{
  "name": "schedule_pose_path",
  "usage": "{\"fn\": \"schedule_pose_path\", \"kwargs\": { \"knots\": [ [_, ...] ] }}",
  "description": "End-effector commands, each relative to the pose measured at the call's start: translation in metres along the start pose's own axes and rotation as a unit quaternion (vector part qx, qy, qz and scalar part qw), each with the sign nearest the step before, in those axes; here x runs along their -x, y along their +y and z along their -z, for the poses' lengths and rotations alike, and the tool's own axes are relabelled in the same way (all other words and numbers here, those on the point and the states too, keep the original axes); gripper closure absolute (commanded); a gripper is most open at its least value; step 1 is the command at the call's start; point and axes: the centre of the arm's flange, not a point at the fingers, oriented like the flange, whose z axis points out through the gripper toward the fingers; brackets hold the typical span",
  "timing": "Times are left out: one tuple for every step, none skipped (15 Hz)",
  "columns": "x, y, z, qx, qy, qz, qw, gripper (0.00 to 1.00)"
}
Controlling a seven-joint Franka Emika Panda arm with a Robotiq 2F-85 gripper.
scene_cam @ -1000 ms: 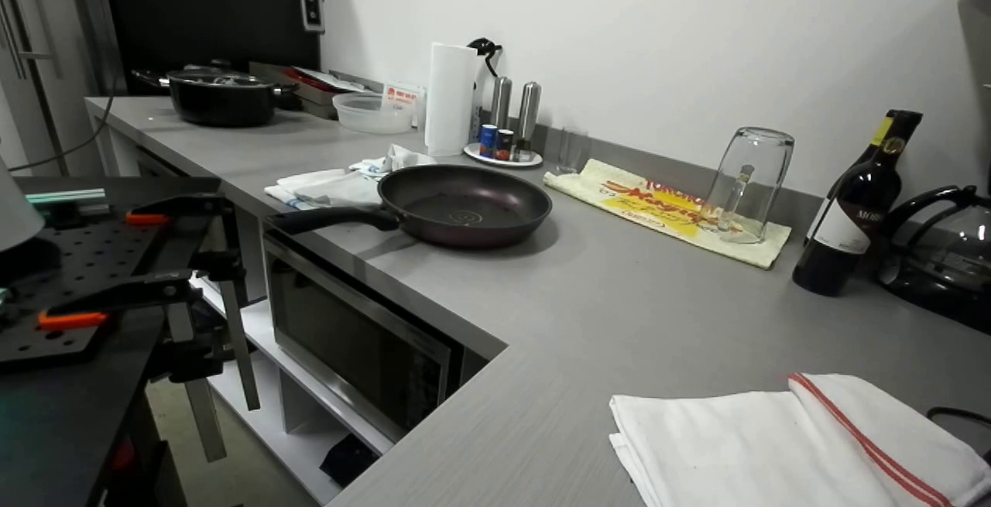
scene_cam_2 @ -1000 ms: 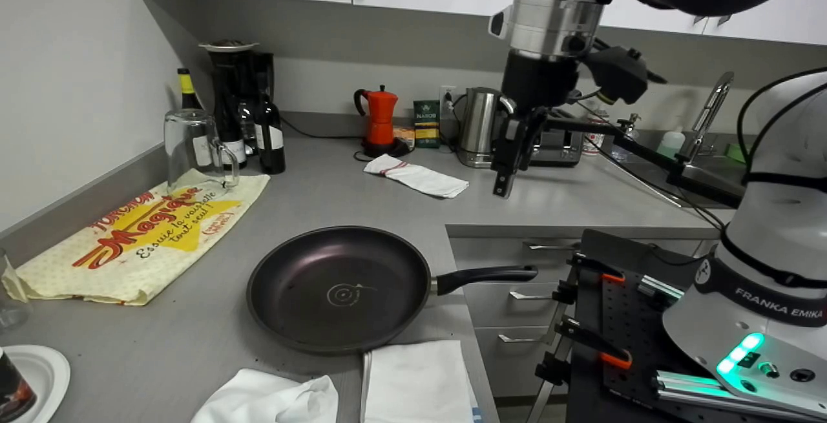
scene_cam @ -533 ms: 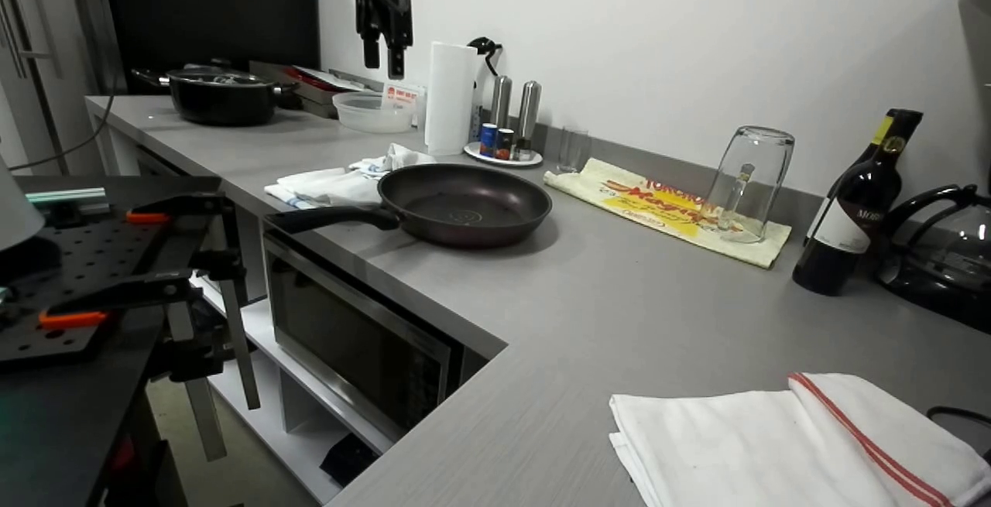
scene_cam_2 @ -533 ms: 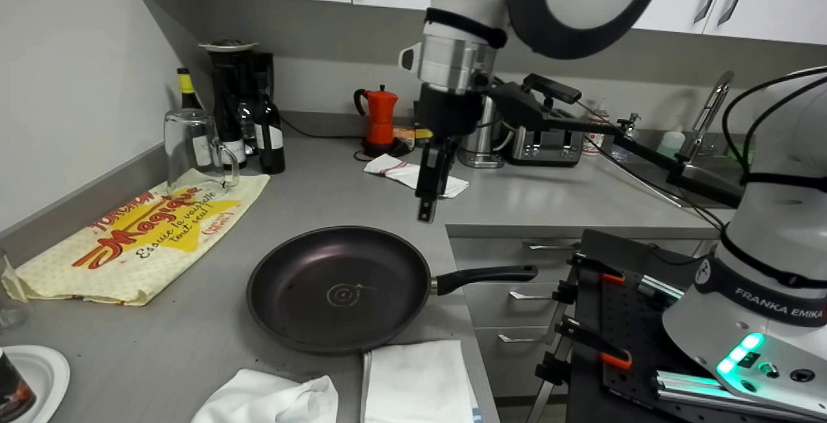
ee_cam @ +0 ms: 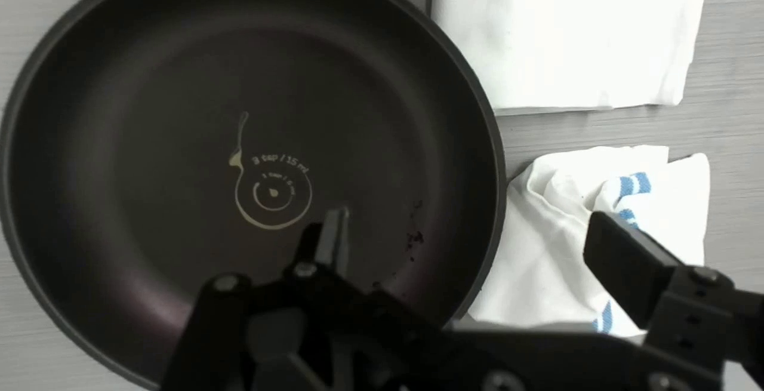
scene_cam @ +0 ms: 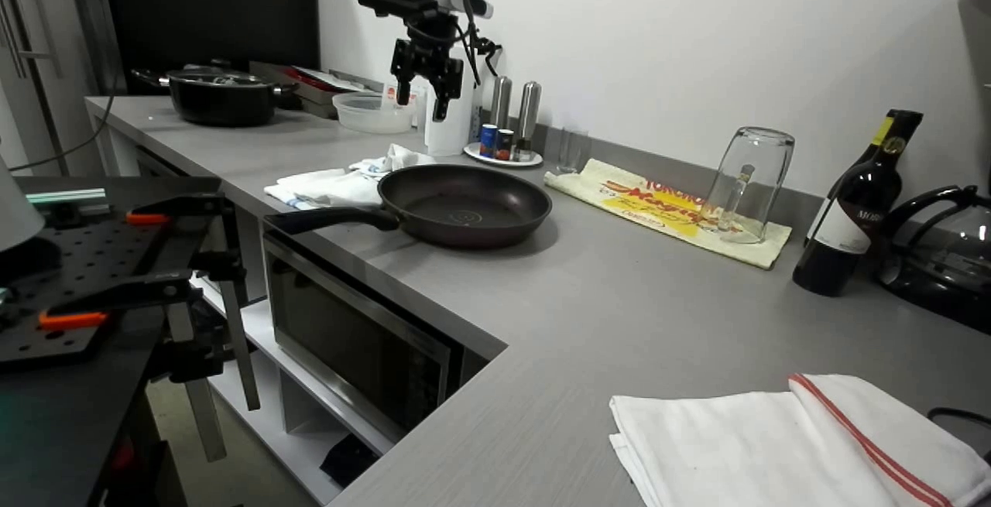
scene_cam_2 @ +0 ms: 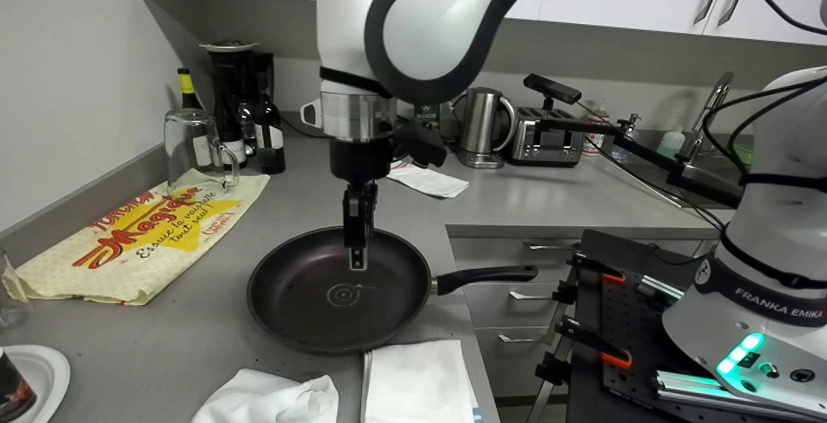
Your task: Use the towel to clean the pan
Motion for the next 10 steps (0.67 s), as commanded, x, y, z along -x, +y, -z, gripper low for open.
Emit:
{"fn": "schedule_pose_path", "kwargs": {
  "knots": [
    [-0.054, -0.004, -0.014, -0.014, -0.031, 0.028, 0.9990, 0.00],
    [-0.062, -0.007, -0.019, -0.015, -0.035, 0.031, 0.9988, 0.00],
    [-0.071, -0.011, -0.022, -0.015, -0.037, 0.034, 0.9986, 0.00],
    [-0.080, -0.016, -0.027, -0.016, -0.040, 0.036, 0.9984, 0.00],
    [-0.087, -0.020, -0.030, -0.018, -0.041, 0.037, 0.9983, 0.00],
    [-0.094, -0.025, -0.034, -0.021, -0.041, 0.034, 0.9983, 0.00],
    [-0.100, -0.029, -0.038, -0.020, -0.040, 0.030, 0.9986, 0.00],
    [-0.107, -0.034, -0.044, -0.021, -0.039, 0.022, 0.9988, 0.00],
    [-0.112, -0.038, -0.048, -0.023, -0.039, 0.016, 0.9989, 0.00],
    [-0.116, -0.045, -0.052, -0.026, -0.039, 0.008, 0.9989, 0.00]
  ]
}}
